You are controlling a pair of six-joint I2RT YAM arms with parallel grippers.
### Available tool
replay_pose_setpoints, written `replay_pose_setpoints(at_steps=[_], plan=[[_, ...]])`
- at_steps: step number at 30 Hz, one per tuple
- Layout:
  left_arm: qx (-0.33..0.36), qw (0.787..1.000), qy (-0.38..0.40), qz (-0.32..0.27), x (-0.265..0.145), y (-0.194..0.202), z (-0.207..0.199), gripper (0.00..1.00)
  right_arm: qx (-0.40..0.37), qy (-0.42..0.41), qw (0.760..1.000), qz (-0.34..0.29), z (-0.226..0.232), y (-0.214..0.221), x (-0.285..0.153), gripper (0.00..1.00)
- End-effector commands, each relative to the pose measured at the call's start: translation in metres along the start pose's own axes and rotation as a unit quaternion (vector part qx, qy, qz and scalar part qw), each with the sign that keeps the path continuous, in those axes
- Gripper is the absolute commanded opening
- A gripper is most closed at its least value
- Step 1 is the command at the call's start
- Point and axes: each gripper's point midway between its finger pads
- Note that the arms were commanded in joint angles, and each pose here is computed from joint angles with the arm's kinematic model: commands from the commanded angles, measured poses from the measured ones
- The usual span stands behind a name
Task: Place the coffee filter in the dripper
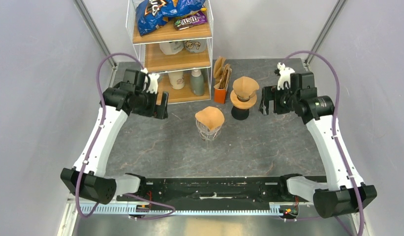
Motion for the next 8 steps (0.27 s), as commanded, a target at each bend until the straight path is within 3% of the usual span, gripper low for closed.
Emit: replay_pose_setpoints(at_steps=[1, 8], plan=[[-0.013, 0.997, -0.073, -0.013, 0.005, 0.016, 0.042, 0.98, 0.018, -0.003, 1.0, 0.007, -0.001, 0.026, 0.003, 0.97], [-0.032, 0.995, -0.086, -0.047, -0.009, 0.008, 0.048, 0.99, 0.02, -0.019, 1.0, -0.015, 0.005, 0.015, 0.003, 0.97]])
Point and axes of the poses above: each gripper's point midway between its finger pads, its own x axis out along the fingers, its own z axis along the line the jaws close on, y = z × x, and after that the axes turned 13 degrees about -x, right-handed
